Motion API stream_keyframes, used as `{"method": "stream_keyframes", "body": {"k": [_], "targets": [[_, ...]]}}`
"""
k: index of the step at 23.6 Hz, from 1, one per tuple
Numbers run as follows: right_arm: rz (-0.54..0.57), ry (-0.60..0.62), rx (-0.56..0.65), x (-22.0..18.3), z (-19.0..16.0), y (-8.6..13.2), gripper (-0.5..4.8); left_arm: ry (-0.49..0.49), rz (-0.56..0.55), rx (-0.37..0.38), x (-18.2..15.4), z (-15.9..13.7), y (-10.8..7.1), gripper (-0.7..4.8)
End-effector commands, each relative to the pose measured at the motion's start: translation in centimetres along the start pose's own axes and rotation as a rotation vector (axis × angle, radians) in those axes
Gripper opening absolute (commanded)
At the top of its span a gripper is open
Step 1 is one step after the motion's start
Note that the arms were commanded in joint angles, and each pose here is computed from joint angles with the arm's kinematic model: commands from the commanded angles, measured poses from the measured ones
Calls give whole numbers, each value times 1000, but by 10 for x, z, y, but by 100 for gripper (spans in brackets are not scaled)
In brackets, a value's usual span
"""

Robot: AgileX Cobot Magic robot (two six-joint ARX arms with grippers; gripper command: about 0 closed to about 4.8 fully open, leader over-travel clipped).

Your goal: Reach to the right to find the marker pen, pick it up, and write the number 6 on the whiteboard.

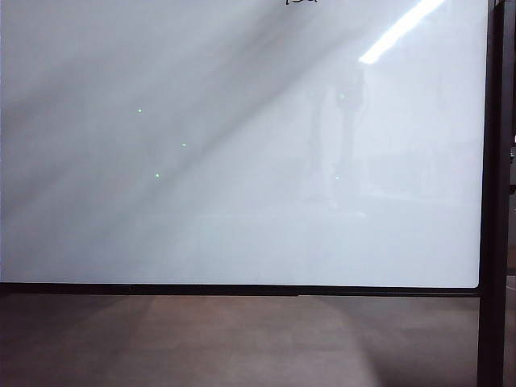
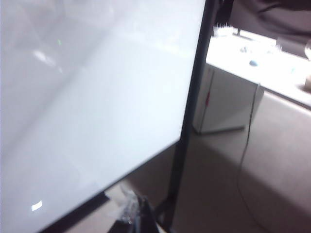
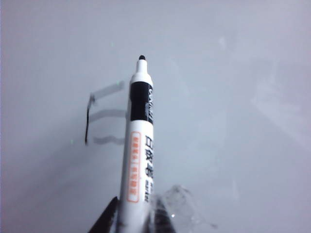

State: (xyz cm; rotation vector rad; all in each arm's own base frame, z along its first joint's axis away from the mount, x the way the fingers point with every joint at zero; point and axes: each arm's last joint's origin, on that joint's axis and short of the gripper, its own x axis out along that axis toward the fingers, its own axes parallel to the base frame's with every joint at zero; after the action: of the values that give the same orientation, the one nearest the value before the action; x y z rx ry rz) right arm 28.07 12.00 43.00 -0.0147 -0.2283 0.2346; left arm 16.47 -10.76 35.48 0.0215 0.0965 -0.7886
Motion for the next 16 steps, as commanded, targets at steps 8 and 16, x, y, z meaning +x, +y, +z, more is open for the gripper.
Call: {"method": "stream_keyframes", "body": {"k": [8, 16], "targets": [[-64, -15, 7, -88, 67, -23, 21, -146, 91, 39, -38, 21, -7, -6], [-77, 79, -43, -135, 64, -32, 21, -81, 138, 65, -80, -1, -16, -6]]}}
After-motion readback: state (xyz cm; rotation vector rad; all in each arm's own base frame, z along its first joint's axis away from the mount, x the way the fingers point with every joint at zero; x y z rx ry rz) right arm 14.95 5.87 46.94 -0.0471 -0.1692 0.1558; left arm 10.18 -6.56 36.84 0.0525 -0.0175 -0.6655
